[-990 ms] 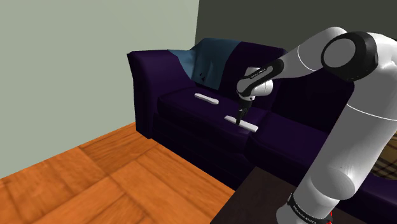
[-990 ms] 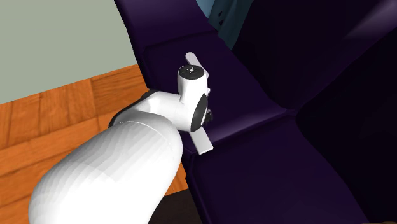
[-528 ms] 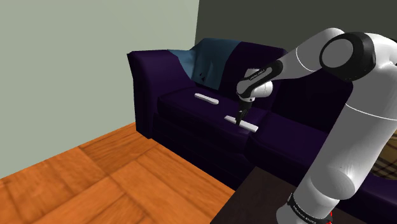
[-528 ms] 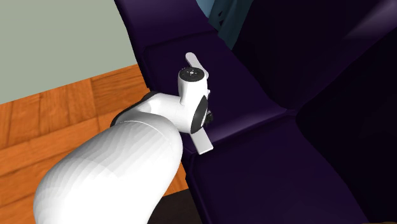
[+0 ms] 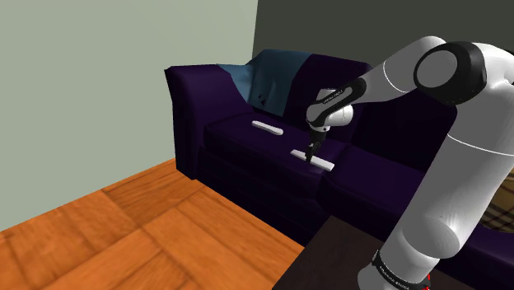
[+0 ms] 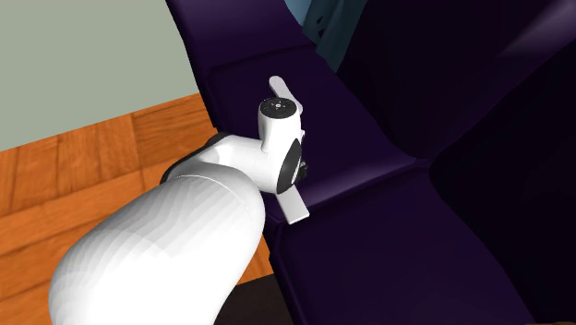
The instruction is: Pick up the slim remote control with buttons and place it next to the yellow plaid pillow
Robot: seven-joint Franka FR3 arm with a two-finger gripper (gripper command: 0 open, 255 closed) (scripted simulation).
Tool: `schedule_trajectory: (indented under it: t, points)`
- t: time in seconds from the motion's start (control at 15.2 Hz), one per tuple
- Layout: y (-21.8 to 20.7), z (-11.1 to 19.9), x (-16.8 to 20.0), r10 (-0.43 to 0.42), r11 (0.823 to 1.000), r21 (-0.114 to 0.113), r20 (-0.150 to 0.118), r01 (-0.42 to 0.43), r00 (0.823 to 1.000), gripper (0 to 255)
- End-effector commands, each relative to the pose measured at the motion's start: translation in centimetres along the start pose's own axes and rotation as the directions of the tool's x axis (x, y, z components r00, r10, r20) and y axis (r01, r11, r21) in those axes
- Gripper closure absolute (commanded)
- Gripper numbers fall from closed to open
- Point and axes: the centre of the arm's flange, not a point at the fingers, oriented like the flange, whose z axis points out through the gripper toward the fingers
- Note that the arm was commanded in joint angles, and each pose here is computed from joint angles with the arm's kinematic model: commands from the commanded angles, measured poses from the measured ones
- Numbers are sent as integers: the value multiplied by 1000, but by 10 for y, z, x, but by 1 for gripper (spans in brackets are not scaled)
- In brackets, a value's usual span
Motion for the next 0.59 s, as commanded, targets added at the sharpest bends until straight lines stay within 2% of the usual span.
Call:
schedule_trajectory:
  t: [0.0, 0.13, 0.53]
  points:
    - [0, 0, 0, 0, 1000, 0, 0, 0, 1000, 255]
    - [0, 0, 0, 0, 1000, 0, 0, 0, 1000, 255]
    - [0, -32, 0, 0, 1000, 0, 0, 0, 1000, 255]
